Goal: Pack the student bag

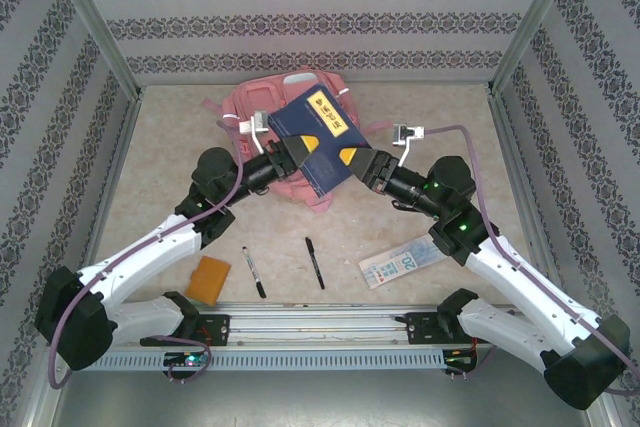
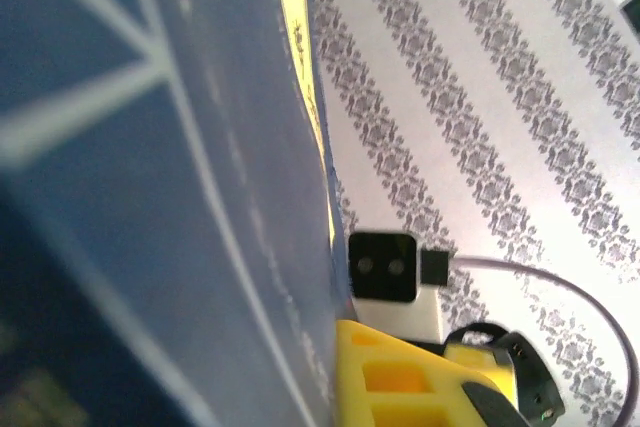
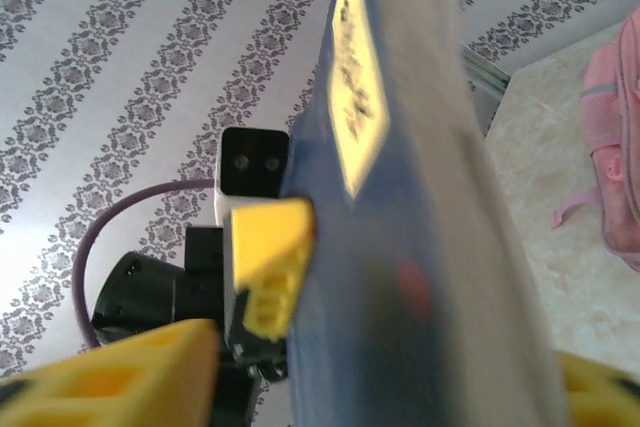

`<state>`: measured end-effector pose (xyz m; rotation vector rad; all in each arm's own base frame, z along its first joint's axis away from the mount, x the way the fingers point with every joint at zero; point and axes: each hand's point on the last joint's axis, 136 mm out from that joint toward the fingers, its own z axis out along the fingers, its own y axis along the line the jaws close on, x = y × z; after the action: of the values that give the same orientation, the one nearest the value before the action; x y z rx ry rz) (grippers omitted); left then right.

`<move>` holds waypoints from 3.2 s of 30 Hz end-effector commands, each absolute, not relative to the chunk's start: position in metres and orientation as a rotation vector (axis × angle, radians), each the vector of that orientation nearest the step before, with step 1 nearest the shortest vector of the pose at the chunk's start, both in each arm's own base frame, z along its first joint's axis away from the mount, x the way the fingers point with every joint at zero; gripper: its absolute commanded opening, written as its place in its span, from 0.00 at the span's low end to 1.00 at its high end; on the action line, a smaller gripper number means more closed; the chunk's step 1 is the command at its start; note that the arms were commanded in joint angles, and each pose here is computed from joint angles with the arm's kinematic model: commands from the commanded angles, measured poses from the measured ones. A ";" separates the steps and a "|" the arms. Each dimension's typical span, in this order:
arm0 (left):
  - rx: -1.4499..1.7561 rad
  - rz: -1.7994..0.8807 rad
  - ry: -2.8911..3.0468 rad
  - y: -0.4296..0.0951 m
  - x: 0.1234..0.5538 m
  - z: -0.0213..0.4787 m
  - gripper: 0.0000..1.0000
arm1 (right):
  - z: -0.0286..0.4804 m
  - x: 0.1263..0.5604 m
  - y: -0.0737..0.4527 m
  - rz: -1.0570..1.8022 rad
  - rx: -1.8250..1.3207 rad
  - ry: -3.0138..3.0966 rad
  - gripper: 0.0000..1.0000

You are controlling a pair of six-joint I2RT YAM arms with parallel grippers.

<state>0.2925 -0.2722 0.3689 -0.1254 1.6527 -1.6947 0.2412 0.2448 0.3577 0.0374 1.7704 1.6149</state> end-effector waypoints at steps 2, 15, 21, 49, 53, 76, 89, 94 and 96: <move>-0.014 -1.711 1.601 -0.253 0.283 0.383 0.00 | 0.348 0.246 0.229 1.559 0.008 1.775 0.89; 0.413 -1.637 2.046 -0.262 0.229 0.324 0.00 | 0.300 0.231 0.219 1.507 -0.495 1.979 0.98; 0.421 -1.602 2.122 -0.261 0.228 0.307 0.00 | 0.307 0.198 0.256 1.681 -0.706 1.961 0.98; 0.426 -1.737 1.950 -0.278 0.232 0.326 0.10 | 0.311 0.189 0.268 1.979 -0.549 2.017 0.20; 0.411 -1.648 2.032 -0.275 0.237 0.308 0.15 | 0.299 0.202 0.257 1.941 -0.475 2.048 0.05; 0.390 -1.679 2.011 -0.277 0.243 0.306 0.00 | 0.301 0.216 0.242 1.888 -0.500 2.006 0.47; 0.375 -1.742 1.962 -0.282 0.246 0.319 0.00 | 0.289 0.215 0.248 1.899 -0.527 2.021 0.44; 0.351 -1.727 1.983 -0.281 0.248 0.311 0.12 | 0.300 0.215 0.246 1.888 -0.525 1.998 0.00; 0.327 -1.644 2.045 -0.276 0.253 0.300 0.38 | 0.300 0.220 0.242 1.864 -0.492 1.997 0.00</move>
<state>0.2486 -0.2805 0.2966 0.3161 2.0487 -1.7132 0.2186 0.2454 0.2840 -0.4587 2.0584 1.8925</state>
